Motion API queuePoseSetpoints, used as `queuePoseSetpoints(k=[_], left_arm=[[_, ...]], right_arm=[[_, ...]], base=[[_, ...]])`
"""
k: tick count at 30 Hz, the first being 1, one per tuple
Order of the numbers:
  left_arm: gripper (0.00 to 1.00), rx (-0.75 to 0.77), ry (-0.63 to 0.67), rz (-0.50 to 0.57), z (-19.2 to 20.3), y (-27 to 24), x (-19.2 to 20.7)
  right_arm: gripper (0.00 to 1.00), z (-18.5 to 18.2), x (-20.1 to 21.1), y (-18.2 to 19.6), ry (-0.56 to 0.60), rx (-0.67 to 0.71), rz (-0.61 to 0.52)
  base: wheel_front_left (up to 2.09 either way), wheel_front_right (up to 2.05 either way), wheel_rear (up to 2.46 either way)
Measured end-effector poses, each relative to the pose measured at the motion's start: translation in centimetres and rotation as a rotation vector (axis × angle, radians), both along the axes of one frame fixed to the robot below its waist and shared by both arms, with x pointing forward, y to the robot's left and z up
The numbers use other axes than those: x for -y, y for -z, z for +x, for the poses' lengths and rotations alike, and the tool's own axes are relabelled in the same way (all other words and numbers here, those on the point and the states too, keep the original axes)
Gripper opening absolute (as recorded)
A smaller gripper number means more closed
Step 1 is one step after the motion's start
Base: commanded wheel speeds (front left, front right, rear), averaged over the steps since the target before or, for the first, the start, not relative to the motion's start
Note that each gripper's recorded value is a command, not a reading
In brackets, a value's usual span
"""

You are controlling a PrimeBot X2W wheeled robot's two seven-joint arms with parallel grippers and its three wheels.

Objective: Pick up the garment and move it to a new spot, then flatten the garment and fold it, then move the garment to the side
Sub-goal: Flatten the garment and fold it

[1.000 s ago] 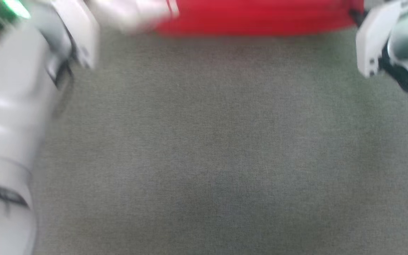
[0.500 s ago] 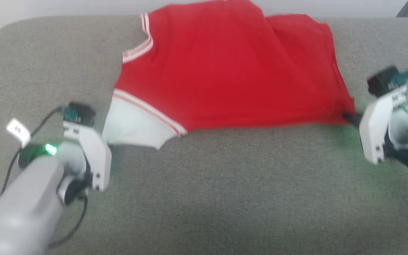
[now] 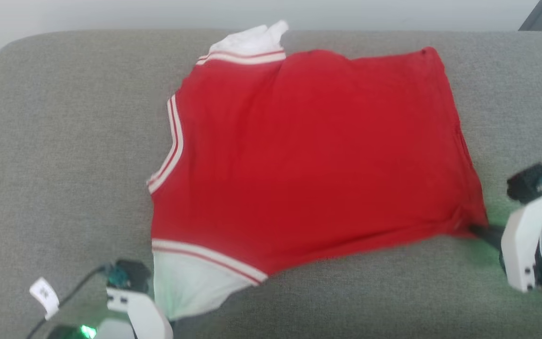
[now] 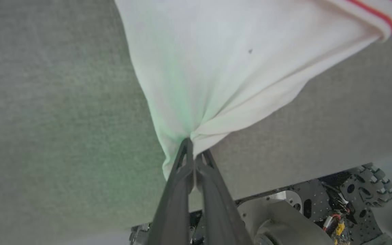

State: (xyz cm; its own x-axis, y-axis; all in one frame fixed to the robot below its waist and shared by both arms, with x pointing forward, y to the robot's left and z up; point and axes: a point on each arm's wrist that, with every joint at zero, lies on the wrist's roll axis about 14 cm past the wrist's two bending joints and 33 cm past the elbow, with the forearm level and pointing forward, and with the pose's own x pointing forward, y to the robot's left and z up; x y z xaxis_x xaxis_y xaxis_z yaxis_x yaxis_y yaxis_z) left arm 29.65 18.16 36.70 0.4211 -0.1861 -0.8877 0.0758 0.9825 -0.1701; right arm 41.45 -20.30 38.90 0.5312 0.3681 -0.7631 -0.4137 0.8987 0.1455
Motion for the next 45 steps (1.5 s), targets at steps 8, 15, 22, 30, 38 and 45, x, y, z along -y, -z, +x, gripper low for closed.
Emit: queuePoseSetpoints(k=[8,15,22,30,38,45], left_arm=[[0.0,-0.066,-0.001,-0.006,-2.8,-0.2,0.7],[0.0,-0.028,-0.009,0.025,-2.2,-1.7,-0.1],[0.0,0.174,0.01,0.093,3.0,-6.3,-1.7],[0.0,0.416,0.086,0.17,10.5,-12.1,-2.7],[0.0,0.515,0.167,0.199,18.7,-13.9,-1.8],[0.0,0.395,0.182,0.194,22.5,-9.7,-1.4]], right_arm=[[0.0,-3.7,0.5,1.0,0.005,-0.066,0.02],[0.0,-5.9,0.9,0.4,0.036,-0.075,0.042],[0.0,-4.4,1.2,-2.5,0.099,0.038,0.074],[0.0,-1.5,0.7,-5.1,0.119,0.124,0.071],[0.0,3.6,0.1,-6.3,0.125,0.181,0.041],[0.0,7.3,-0.1,-5.2,0.138,0.192,0.015]], base=[[0.0,0.0,0.0],[0.0,0.0,0.0],[0.0,0.0,0.0],[0.0,0.0,0.0],[0.0,0.0,0.0],[0.0,0.0,0.0]])
